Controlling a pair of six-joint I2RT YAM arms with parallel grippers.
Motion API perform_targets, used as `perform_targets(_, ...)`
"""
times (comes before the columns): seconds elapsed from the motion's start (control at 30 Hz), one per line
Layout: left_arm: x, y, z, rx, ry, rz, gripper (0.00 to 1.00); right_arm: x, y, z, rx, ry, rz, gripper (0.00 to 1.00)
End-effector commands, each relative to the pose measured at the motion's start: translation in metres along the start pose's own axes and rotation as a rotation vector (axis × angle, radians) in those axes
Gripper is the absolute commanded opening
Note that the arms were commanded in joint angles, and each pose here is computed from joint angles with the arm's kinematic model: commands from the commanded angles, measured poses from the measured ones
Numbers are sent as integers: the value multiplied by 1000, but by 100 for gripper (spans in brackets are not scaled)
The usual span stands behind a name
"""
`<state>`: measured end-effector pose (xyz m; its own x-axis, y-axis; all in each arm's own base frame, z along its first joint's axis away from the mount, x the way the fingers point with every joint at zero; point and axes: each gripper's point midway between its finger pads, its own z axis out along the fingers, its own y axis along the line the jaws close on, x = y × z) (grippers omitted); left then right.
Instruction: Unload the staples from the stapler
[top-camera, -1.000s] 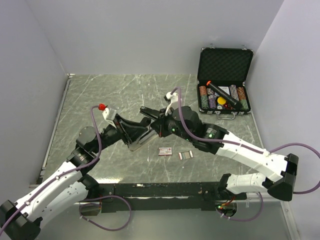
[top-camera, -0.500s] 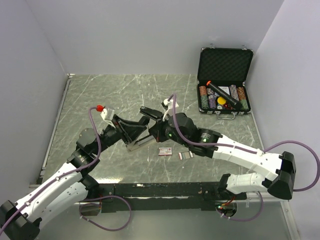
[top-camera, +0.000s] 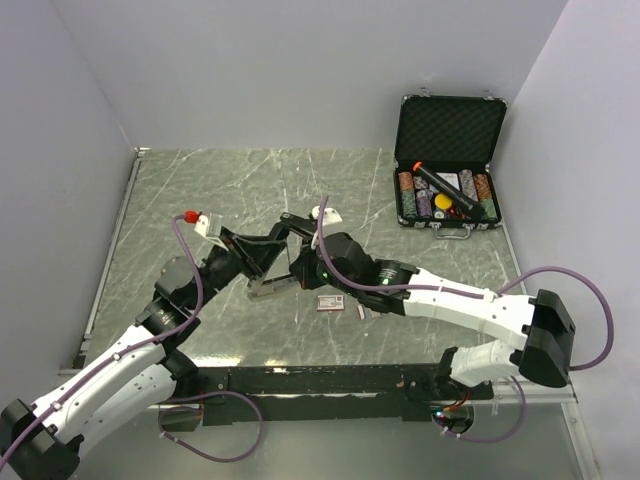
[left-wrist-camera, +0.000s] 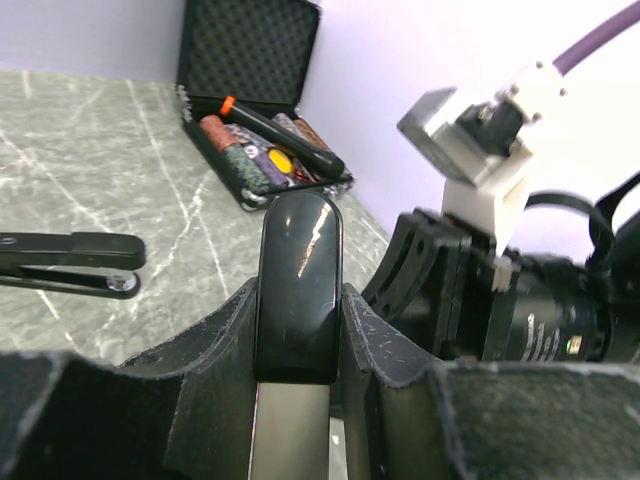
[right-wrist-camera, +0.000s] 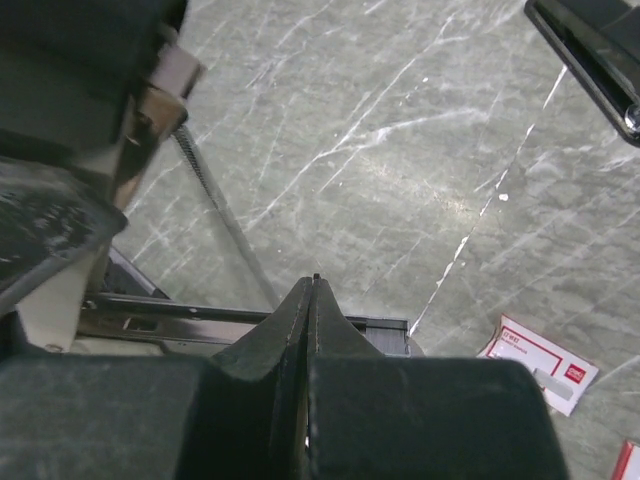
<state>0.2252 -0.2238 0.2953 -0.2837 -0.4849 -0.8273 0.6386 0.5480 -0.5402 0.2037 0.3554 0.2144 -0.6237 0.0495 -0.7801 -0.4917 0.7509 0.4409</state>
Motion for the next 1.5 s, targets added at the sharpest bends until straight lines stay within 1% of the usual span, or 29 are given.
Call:
perform_targets(0.0,-72,-26,2,48,-254,7,1,27,1,10,-1,69,9,0)
perform_targets(0.27,-70,-23,2,37,-256,10,1,40,4,23,-20,84,32,0)
perform_targets(0.33,-73,-17,1,5,-275,12,1,41,7,26,-30,84,32,0)
perform_targets(0.53,-69,-5,4,-43,-282,10,1,40,22,34,-81,90,35,0)
perform_targets(0.8,-70,12,8,-116,-297,43,1,49,33,43,-140,96,37,0)
perform_targets(1.0,-63,28,15,-178,-290,69,1,52,41,44,-198,91,27,0)
perform_targets(1.2,-52,47,22,-243,-281,72,1,64,50,48,-269,121,18,0)
perform_targets(1.37,-44,57,36,-271,-245,94,1,75,63,54,-361,141,23,0)
perform_targets(1.47,-40,60,42,-278,-229,97,1,76,65,56,-381,132,24,0)
